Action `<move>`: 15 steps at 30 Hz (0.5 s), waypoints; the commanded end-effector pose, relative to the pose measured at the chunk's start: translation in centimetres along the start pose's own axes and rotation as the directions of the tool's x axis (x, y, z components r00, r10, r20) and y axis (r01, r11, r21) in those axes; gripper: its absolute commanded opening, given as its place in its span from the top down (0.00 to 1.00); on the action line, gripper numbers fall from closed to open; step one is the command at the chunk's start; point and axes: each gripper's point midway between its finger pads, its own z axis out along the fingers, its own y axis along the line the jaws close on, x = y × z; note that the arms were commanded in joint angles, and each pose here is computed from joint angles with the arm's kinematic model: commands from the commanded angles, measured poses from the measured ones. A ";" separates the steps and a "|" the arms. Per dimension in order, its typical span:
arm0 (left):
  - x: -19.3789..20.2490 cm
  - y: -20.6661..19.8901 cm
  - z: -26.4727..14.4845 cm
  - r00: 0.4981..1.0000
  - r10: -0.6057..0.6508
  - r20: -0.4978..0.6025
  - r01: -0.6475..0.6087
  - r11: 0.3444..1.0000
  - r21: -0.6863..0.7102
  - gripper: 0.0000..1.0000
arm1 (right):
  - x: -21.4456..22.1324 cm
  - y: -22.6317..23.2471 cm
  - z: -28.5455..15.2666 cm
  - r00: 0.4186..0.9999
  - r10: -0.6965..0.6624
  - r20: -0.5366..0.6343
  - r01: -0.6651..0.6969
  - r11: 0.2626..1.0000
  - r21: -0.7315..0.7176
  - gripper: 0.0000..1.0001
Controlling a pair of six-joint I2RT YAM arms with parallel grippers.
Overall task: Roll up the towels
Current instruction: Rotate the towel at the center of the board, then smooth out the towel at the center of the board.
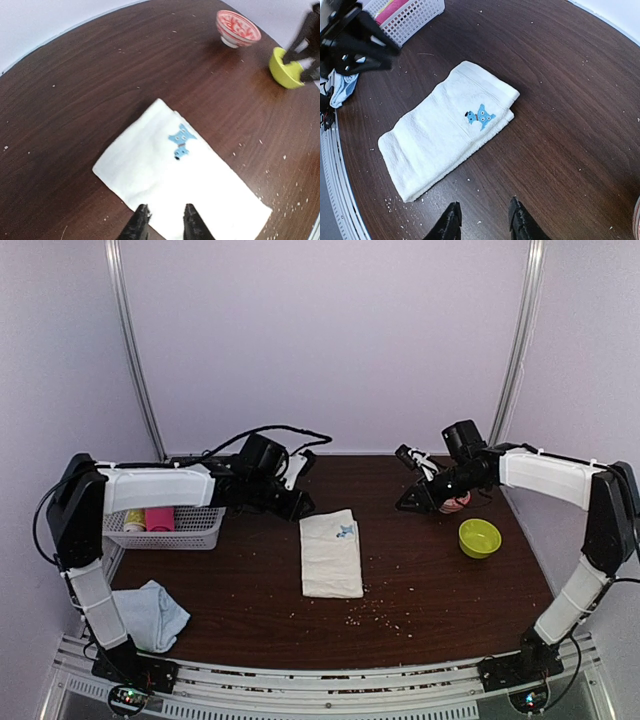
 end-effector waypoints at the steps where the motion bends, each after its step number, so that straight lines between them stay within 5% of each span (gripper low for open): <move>1: 4.4 -6.3 -0.2 0.994 0.110 -0.014 -0.106 0.980 0.166 0.81 | -1.4 -0.1 2.0 1.000 0.014 -0.027 -0.014 1.000 -0.002 0.67; 7: 11.3 -11.3 2.2 0.966 0.228 -0.122 -0.198 0.955 0.219 0.97 | -3.1 0.3 6.9 0.998 0.039 -0.050 -0.041 0.998 -0.049 0.69; 15: 17.1 -12.3 4.2 0.946 0.233 -0.225 -0.178 0.954 0.243 1.00 | -3.2 2.2 14.6 0.991 0.058 -0.123 -0.079 0.981 -0.176 0.71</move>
